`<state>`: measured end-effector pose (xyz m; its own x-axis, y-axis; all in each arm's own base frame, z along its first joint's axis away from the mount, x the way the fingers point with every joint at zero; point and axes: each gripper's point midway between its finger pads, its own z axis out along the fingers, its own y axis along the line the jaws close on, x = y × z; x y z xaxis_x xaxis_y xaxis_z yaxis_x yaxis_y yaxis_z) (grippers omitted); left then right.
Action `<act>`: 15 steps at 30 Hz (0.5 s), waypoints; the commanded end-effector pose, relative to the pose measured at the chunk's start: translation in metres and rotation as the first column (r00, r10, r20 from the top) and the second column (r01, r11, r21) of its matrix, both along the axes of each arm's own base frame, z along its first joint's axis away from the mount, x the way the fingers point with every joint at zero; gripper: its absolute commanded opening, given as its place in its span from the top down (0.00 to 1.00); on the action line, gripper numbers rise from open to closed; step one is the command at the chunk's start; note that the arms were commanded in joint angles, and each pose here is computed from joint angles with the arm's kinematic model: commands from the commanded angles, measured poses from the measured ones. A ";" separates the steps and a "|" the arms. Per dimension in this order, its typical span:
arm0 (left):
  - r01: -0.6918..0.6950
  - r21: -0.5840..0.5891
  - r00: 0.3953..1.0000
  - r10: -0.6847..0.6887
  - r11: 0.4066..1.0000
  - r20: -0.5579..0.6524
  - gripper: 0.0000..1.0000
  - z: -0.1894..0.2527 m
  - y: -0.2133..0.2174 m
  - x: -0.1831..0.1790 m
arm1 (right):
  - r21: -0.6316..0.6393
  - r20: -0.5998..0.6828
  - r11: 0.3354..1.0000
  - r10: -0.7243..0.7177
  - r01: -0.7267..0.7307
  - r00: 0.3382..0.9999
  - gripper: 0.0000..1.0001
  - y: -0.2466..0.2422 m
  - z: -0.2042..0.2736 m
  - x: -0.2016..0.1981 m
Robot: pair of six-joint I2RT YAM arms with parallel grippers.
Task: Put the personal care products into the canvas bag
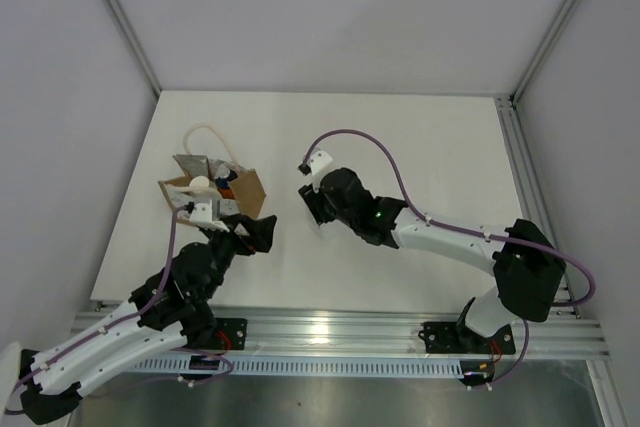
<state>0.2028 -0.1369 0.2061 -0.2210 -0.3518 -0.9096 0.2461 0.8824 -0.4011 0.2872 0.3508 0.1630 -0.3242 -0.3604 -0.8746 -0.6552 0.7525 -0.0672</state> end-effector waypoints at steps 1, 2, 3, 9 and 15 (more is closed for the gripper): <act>0.004 -0.012 1.000 -0.004 1.000 0.009 0.01 0.003 -0.002 0.000 | 0.022 0.053 1.000 -0.004 0.003 0.999 0.56 0.000 0.033 -0.003; 0.007 -0.007 1.000 -0.007 1.000 0.008 0.01 0.003 -0.003 0.000 | 0.033 0.060 0.999 -0.010 0.008 0.998 0.50 -0.002 0.039 -0.004; 0.015 -0.002 1.000 -0.015 1.000 0.007 0.01 0.003 -0.004 0.000 | 0.038 0.062 0.999 -0.013 0.010 0.998 0.46 -0.003 0.042 -0.005; 0.079 0.043 0.995 -0.076 0.996 -0.059 0.01 -0.005 -0.021 -0.002 | 0.114 0.062 0.992 -0.065 0.058 0.996 0.25 -0.020 0.079 -0.014; 0.120 0.059 0.973 -0.106 0.991 -0.204 0.03 -0.013 -0.042 -0.003 | 0.252 0.071 0.945 -0.231 0.207 0.970 0.13 -0.075 0.129 -0.028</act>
<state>0.2024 -0.1653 0.1751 -0.3869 -0.2016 -0.8998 0.2697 0.9084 -0.3195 0.2638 0.3100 0.2451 -0.3037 -0.2126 -0.9287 -0.5786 0.8156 0.0025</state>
